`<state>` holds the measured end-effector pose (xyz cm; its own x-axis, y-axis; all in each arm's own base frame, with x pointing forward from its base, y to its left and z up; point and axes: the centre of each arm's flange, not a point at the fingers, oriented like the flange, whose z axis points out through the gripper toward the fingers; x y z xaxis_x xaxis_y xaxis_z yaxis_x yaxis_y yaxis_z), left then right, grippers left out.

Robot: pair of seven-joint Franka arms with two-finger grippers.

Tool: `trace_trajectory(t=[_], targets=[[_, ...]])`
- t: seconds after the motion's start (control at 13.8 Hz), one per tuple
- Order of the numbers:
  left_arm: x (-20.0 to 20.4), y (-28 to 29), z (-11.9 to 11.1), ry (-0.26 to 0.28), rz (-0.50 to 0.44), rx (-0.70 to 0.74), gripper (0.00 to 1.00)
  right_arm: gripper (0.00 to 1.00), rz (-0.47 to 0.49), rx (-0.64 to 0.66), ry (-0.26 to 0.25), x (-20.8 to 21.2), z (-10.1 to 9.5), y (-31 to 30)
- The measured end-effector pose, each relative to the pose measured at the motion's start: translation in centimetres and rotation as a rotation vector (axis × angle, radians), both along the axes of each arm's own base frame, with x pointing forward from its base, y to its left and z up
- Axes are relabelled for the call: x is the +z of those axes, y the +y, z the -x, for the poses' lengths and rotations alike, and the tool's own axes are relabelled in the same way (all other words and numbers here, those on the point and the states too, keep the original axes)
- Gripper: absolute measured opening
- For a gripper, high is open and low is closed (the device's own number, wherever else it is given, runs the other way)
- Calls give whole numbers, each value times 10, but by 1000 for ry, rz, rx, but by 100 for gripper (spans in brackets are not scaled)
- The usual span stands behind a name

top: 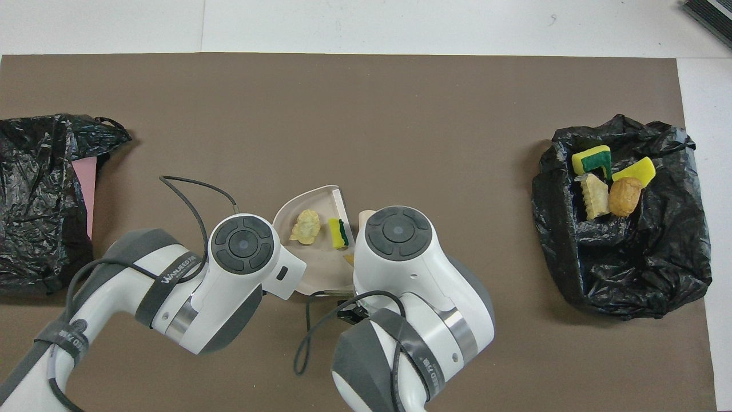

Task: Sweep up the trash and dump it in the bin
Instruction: 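Sweep the bread and sponges into the dustpan with the right gripper's brush, then carry the loaded dustpan with the left gripper over the far trash bag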

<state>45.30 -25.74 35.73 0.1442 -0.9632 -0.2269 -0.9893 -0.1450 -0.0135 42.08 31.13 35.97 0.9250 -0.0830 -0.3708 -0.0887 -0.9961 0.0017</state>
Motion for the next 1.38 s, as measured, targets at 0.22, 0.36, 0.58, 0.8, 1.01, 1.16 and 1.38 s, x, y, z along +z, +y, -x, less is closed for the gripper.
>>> trace_trajectory(t=[0.22, 0.36, 0.58, 0.8, 1.01, 1.16, 1.38], targets=[[0, -8, 6, 4, -2, -25, 31, 26, -13, 8, -32, -7, 4, 6], [0, -16, 12, 10, -7, -42, 31, 26, -27, 56, -45, -5, 14, 22], [0, -22, 16, 12, -10, -51, 31, 26, -51, 141, -58, 3, 38, 58], [0, -21, 15, 12, -10, -50, 31, 26, -81, 162, -83, 24, 39, 75], [0, -18, 13, 10, -8, -43, 31, 26, -77, 153, -68, 48, 31, 67], [2, -4, 3, 9, -1, -41, 31, 26, -61, 152, -43, 58, 34, 58], [11, 42, -28, 7, 16, -46, 31, 26, -45, 122, -26, 73, 33, 32]])
